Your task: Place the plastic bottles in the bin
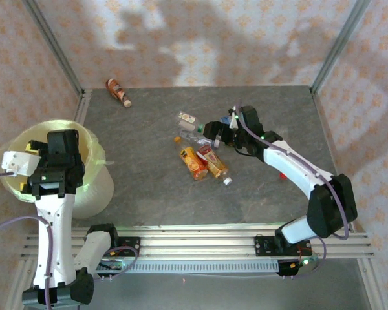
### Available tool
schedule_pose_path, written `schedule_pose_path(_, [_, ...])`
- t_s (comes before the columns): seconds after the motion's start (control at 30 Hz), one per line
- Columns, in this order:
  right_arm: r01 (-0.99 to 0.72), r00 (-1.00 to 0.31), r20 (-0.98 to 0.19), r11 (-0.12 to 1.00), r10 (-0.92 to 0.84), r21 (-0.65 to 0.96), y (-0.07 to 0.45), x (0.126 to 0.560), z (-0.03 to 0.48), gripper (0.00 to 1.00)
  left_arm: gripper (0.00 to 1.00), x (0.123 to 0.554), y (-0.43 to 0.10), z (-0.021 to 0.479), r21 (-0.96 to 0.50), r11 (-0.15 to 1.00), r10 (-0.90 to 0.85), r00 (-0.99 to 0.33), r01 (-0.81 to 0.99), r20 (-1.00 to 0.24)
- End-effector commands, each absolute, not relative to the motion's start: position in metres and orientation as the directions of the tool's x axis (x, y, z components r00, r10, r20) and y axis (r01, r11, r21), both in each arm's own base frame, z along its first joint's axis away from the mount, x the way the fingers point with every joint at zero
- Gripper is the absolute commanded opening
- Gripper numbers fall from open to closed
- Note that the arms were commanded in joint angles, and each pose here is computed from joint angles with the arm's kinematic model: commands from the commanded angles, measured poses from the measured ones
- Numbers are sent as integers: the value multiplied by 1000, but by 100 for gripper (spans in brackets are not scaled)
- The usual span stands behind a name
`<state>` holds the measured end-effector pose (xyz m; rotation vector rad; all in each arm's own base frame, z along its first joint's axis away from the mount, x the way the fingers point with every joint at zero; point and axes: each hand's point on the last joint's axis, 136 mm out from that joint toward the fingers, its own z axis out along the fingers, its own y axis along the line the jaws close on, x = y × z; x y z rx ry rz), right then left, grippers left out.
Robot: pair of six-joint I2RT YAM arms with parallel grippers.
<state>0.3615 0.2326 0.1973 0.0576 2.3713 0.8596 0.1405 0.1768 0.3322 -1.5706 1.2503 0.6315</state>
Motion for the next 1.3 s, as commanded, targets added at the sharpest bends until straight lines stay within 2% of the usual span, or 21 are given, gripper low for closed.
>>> schedule_pose_path(0.0, [-156,-797,-549,793,251,589,227,359,204,99,95,158,169,320,-388,63,-514,303,-920,-803])
schedule_pose_path(0.13, [-155,-789,-560,799,254,580,225,359,205,99,100,172,164,329,-424,118,-553,295,-898,-779])
schedule_pose_path(0.33, [-146,-768,-583,813,266,563,219,362,209,99,100,215,142,353,-536,294,-657,239,-792,-715])
schedule_pose_path(0.5, [-114,-735,-609,831,299,544,207,362,209,99,100,283,82,369,-622,539,-746,20,-568,-666])
schedule_pose_path(0.7, [-54,-719,-630,881,293,471,183,353,190,99,100,351,-24,381,-618,739,-672,-239,-268,-701])
schedule_pose_path(0.83, [-47,-734,-645,931,214,362,166,344,172,99,100,378,-78,377,-588,794,-600,-361,-157,-714])
schedule_pose_path(0.9, [-146,-767,-633,930,109,337,174,333,162,100,100,390,-105,370,-581,809,-560,-426,-95,-710])
schedule_pose_path(1.03, [-356,-821,-564,853,-90,382,205,300,140,96,100,405,-150,353,-586,810,-495,-534,0,-685])
schedule_pose_path(1.27, [-349,-853,-494,887,-168,303,205,280,92,90,100,406,-172,310,-610,792,-475,-620,8,-625])
